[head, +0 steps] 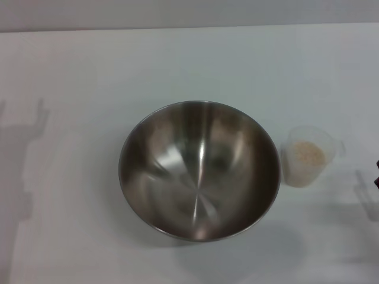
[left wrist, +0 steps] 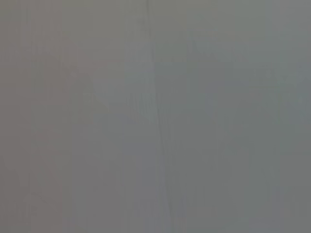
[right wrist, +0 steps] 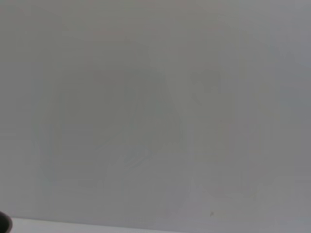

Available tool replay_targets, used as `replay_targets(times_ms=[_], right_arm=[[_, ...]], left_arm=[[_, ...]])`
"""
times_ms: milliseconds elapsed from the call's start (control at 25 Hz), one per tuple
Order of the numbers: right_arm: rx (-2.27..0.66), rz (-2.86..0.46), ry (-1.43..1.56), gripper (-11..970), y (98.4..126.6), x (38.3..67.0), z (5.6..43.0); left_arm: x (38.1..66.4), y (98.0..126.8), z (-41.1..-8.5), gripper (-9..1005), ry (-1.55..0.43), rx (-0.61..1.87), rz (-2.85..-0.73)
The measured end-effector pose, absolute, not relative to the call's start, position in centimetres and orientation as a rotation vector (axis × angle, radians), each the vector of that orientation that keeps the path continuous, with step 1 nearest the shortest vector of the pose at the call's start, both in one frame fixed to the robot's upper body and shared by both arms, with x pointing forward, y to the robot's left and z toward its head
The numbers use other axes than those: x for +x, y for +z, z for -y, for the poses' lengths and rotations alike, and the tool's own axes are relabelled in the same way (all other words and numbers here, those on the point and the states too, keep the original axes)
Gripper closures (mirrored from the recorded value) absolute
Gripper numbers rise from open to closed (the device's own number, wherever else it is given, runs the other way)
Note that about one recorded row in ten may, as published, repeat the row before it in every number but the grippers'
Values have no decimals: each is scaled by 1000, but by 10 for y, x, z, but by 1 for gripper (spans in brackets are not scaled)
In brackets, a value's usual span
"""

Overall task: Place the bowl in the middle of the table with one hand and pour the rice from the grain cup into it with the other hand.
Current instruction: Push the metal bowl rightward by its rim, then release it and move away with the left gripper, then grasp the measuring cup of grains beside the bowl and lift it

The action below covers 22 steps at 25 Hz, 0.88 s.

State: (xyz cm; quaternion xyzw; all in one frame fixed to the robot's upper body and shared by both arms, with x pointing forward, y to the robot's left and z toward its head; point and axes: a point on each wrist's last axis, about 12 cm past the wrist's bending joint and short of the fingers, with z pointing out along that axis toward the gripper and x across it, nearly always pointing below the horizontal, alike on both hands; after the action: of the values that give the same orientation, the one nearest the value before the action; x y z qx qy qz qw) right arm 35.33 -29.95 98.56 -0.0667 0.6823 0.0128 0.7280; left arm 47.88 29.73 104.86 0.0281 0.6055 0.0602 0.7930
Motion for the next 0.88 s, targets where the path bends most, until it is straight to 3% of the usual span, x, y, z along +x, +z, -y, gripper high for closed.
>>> replay_targets(times_ms=[880], right_arm=[[-206,-1620,81,187,972,374,288]], left_arm=[[477,1046,-298,191,118,51,-1314]])
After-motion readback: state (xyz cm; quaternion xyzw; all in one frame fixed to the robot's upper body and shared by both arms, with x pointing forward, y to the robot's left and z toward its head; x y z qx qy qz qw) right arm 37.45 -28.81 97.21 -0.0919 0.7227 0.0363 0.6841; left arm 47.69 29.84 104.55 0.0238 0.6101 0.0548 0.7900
